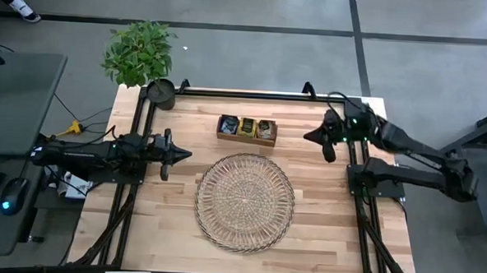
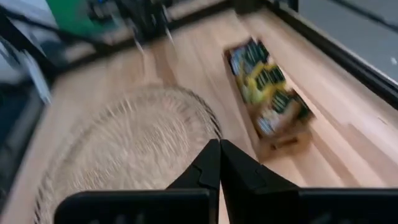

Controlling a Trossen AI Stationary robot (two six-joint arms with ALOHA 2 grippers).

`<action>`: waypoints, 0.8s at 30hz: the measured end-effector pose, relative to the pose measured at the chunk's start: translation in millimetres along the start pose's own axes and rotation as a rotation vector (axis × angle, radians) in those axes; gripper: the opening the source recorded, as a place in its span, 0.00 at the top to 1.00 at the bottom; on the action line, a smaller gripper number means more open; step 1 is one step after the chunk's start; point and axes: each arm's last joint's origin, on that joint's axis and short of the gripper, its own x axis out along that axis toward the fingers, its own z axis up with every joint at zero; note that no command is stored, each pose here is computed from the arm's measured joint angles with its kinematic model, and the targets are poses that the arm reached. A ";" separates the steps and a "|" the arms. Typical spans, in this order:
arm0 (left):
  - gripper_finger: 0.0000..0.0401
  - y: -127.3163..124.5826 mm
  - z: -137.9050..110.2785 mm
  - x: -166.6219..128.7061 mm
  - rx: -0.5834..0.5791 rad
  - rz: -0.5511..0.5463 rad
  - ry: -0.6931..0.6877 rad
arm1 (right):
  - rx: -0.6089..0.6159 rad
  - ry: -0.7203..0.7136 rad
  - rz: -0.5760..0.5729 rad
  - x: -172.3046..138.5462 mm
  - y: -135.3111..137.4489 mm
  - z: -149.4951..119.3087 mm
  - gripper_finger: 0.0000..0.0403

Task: Pick & Place Tea
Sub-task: Return to Home Position

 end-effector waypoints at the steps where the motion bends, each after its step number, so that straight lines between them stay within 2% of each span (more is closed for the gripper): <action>1: 0.99 0.0 0.0 0.0 -0.004 0.000 0.000 | 0.013 -0.040 0.011 -0.2 0.7 -6.2 0.99; 11: 0.99 0.3 7.9 -0.4 -0.027 0.035 -0.086 | 0.148 -0.495 0.176 12.6 1.8 -47.1 1.00; 15: 0.99 0.2 8.4 -0.4 -0.027 0.034 -0.092 | 0.191 -0.548 0.200 18.5 7.5 -58.8 1.00; 19: 0.99 0.3 8.4 -0.4 -0.027 0.036 -0.093 | 0.156 -0.645 0.234 11.8 24.0 -57.3 1.00; 24: 0.99 0.2 9.4 -0.5 -0.014 0.036 -0.102 | 0.115 -0.711 0.179 -4.5 34.7 -62.4 1.00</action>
